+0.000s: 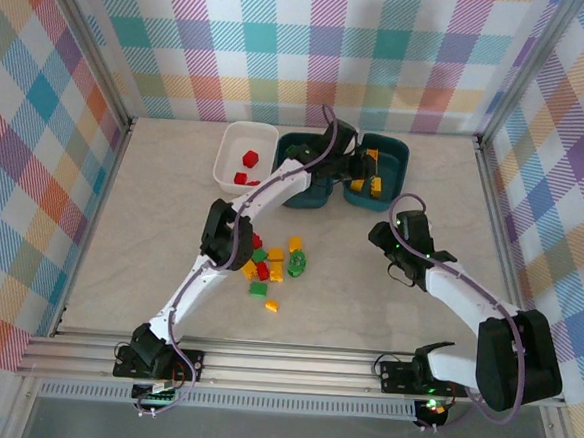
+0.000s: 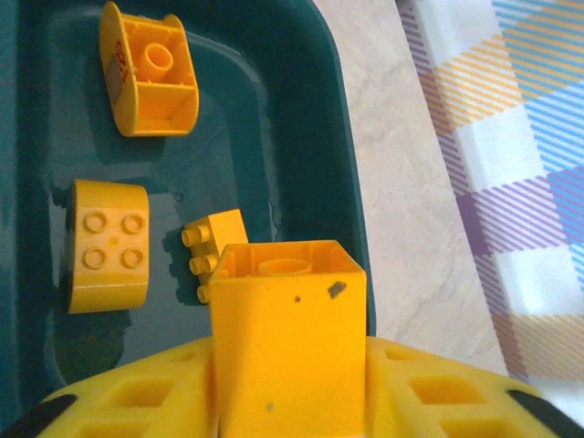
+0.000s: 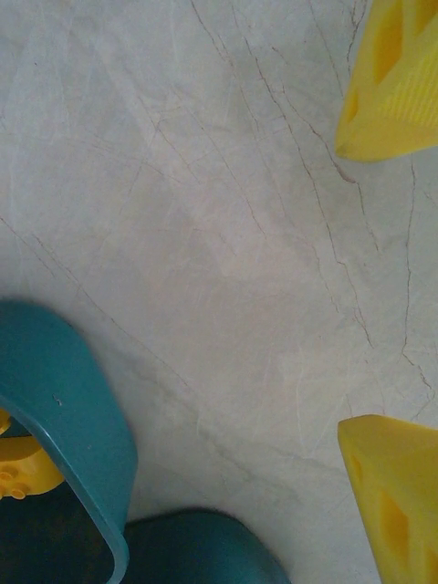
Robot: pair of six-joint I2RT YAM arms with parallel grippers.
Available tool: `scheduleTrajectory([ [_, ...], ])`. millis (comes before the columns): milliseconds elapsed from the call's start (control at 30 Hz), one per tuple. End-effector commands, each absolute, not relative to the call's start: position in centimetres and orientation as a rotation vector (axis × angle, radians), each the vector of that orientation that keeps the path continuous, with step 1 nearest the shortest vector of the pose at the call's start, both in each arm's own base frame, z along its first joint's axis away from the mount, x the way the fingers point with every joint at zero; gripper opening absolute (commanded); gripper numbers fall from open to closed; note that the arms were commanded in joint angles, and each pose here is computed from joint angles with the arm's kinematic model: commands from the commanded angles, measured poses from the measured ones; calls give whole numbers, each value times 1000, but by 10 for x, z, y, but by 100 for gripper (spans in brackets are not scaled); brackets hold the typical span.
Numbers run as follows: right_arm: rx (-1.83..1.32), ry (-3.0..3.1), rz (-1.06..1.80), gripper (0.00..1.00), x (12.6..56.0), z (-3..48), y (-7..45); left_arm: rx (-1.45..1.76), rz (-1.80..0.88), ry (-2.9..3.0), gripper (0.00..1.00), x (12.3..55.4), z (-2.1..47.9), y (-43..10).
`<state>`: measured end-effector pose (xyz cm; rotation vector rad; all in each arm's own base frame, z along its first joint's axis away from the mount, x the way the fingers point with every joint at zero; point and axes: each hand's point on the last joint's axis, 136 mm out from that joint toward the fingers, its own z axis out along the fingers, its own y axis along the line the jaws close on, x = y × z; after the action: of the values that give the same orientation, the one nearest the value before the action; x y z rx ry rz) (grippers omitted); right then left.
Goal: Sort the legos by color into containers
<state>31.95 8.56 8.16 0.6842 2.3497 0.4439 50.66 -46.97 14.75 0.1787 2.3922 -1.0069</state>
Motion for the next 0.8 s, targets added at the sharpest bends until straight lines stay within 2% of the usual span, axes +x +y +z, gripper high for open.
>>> scheduleTrajectory([
  [0,687,2309,453,75,321,91,83,186,-1070,2388,55,502,152,-479],
  [100,675,2294,459,76,321,95,82,268,-1152,2334,72,492,174,-492],
  [300,646,2271,487,76,322,100,85,444,-1097,2221,79,459,246,-493],
  [367,642,2259,495,76,321,102,85,418,-1002,2256,79,455,252,-475],
  [467,656,2235,477,76,318,105,80,314,-803,2357,80,448,237,-433],
  [633,684,2207,472,81,315,107,75,181,-499,2506,81,409,188,-355],
  [767,689,2220,490,82,317,103,78,127,-379,2642,81,376,140,-321],
])
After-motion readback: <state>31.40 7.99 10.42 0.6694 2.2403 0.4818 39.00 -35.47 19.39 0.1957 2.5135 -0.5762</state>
